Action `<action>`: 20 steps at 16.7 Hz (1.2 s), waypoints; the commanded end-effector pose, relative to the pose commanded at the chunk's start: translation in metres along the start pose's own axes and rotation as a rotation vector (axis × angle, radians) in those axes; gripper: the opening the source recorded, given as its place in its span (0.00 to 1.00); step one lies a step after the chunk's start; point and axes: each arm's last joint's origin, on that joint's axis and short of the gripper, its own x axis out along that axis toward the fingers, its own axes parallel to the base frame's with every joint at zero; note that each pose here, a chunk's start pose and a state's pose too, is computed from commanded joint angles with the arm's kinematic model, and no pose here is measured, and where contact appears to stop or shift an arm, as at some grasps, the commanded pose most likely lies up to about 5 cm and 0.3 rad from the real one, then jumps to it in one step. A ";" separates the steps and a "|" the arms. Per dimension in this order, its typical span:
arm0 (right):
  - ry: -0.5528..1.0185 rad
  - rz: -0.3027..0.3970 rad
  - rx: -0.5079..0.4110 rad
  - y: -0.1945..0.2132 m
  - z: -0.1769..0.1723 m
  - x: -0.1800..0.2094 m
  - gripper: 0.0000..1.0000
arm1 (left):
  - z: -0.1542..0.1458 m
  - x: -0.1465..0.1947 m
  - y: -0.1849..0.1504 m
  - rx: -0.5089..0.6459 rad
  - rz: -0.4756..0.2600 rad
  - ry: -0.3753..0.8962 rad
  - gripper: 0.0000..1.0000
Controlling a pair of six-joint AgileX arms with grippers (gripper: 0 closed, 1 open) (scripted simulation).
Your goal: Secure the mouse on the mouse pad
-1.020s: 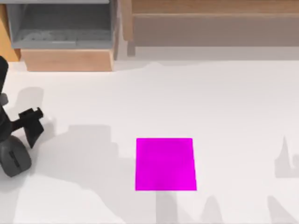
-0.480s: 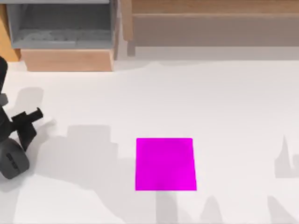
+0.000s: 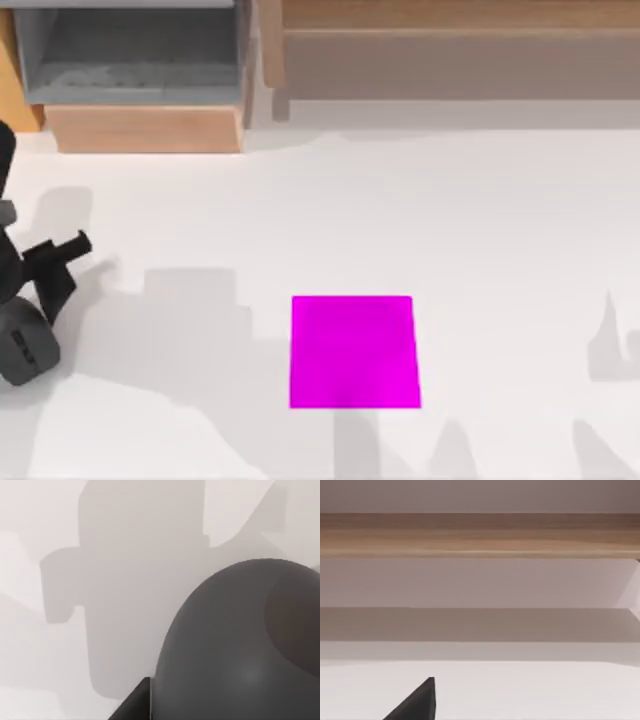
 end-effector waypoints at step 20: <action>0.000 0.000 0.000 0.000 0.000 0.000 1.00 | 0.000 -0.099 -0.005 0.107 0.001 0.015 0.00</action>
